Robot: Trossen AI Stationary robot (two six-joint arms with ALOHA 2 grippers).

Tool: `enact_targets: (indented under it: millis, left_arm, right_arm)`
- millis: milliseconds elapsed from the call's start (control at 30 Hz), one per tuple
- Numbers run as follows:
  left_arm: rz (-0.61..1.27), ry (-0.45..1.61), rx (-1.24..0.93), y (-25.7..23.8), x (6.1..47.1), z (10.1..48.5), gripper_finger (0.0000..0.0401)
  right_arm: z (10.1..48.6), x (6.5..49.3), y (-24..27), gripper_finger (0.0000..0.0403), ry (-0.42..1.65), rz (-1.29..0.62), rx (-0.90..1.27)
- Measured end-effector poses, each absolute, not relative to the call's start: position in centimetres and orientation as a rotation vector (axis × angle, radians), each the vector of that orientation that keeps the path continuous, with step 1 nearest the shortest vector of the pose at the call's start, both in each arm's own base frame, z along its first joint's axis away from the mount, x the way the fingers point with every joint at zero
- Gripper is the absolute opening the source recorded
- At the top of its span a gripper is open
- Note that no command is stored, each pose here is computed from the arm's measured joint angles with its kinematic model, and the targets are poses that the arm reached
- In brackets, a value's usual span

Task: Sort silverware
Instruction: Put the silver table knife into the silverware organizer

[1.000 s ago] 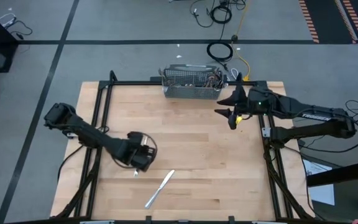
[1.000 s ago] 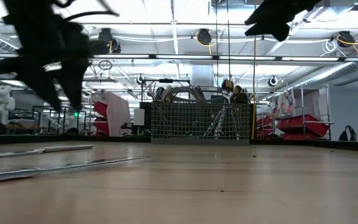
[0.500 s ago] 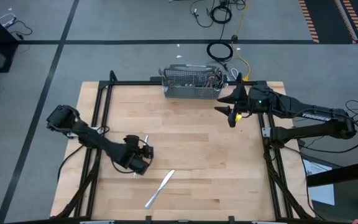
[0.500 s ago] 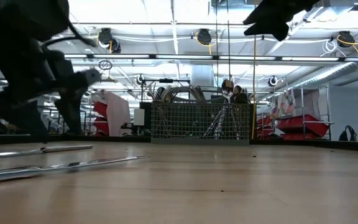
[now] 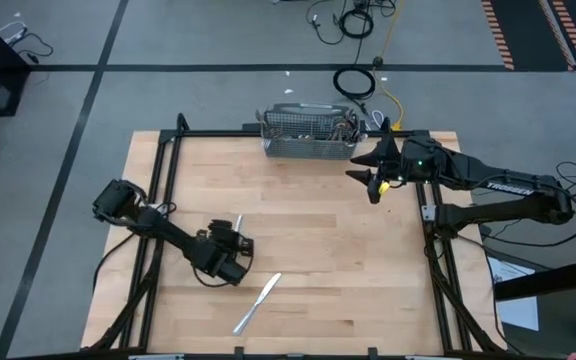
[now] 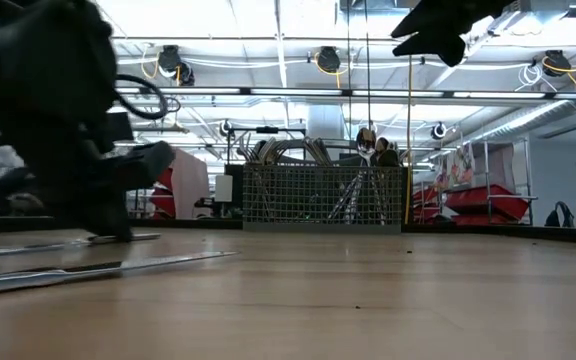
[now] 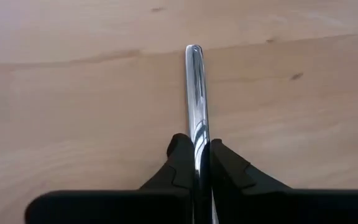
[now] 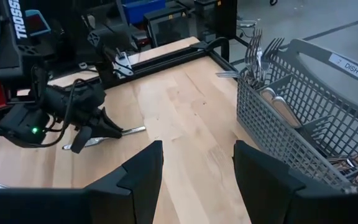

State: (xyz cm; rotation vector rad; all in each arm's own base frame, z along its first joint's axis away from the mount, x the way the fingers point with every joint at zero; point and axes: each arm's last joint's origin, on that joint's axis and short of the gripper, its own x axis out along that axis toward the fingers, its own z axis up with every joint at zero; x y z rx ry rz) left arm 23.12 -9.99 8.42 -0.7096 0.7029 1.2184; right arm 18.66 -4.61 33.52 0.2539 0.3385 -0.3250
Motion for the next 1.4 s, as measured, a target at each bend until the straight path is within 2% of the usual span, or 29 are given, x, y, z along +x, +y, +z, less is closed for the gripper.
enact_targets:
  millis: [200,300,433,600,900,1133,1233,1400]
  left_arm:
    - [1.131,0.684,-0.762,-8.5,25.1,9.2,0.0029]
    - [1.072,0.706,-0.768,-7.3,26.6,9.9,0.0004]
    - [0.983,0.705,-0.744,-5.8,28.4,10.3,0.0001]
    - [0.899,0.668,-0.718,-3.1,30.2,10.7,0.0001]
    - [0.816,0.581,-0.692,0.9,32.1,11.7,0.0001]
    - [0.744,0.568,-0.618,2.3,33.7,13.5,0.0001]
    - [0.769,0.598,-0.600,2.8,34.0,14.3,0.0001]
    - [0.846,0.669,-0.594,2.1,32.4,17.6,0.0001]
  right_arm:
    - [33.4,18.6,-4.8,0.0183,0.347,-0.383,0.243]
    - [33.3,18.5,-4.9,0.0183,0.355,-0.444,0.228]
    - [32.9,18.4,-5.0,0.0183,0.396,-0.464,0.231]
    - [30.5,18.4,-4.9,0.0183,0.464,-0.476,0.306]
    - [25.1,18.6,-4.6,0.0183,0.495,-0.425,0.431]
    - [22.8,19.9,-4.7,0.0177,0.497,-0.386,0.383]
    - [22.3,21.5,-4.8,0.0167,0.472,-0.298,0.401]
    - [21.4,24.2,-5.1,0.0152,0.485,-0.219,0.416]
